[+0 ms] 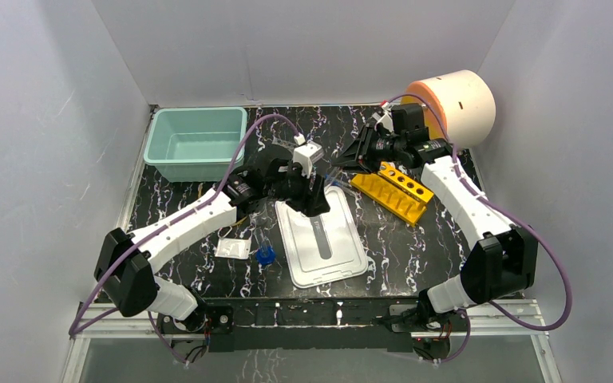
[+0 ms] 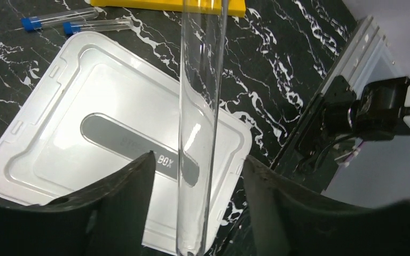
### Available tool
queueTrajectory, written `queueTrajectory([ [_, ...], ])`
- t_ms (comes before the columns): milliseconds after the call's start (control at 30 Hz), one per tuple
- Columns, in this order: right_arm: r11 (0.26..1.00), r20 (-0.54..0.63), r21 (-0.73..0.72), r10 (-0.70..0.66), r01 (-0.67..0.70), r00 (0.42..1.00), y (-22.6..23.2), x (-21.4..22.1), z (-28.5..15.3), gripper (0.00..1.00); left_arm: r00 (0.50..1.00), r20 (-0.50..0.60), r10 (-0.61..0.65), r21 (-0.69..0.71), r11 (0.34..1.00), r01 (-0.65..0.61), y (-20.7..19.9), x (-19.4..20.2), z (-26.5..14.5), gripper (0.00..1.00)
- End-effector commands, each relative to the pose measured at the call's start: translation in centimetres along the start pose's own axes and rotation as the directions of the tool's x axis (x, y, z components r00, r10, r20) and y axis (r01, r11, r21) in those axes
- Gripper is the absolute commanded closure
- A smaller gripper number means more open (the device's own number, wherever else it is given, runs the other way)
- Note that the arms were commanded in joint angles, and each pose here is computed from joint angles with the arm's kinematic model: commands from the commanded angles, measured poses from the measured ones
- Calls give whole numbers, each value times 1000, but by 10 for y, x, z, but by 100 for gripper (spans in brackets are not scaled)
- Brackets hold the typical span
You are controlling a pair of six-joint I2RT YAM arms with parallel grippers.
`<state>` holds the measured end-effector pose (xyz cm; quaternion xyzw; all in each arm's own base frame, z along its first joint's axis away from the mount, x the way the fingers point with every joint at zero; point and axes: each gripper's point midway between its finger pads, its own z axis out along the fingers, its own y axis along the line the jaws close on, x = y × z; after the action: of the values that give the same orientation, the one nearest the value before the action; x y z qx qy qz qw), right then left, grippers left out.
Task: Organize the chemistry lab equipment
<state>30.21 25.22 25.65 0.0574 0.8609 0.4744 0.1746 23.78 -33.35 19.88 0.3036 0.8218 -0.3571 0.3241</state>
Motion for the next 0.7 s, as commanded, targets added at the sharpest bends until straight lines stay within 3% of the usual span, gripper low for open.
queueTrajectory([
  [0,996,116,-64,-61,69,991,28,-26,-18,81,996,90,-7,-37,999,11,-6,-30,-21,24],
  [67,995,157,-45,-85,94,984,27,-38,-25,81,991,132,-16,-61,998,25,-5,-39,-27,4],
  [100,994,173,-28,-103,109,980,27,-43,-29,81,990,143,-23,-76,997,34,-4,-43,-31,2],
  [367,911,305,301,-373,283,876,17,-109,-80,81,979,139,-151,-184,967,176,20,-95,-82,2],
  [667,710,364,631,-627,313,688,-9,-161,-126,80,940,91,-328,-127,933,338,27,-81,-75,2],
])
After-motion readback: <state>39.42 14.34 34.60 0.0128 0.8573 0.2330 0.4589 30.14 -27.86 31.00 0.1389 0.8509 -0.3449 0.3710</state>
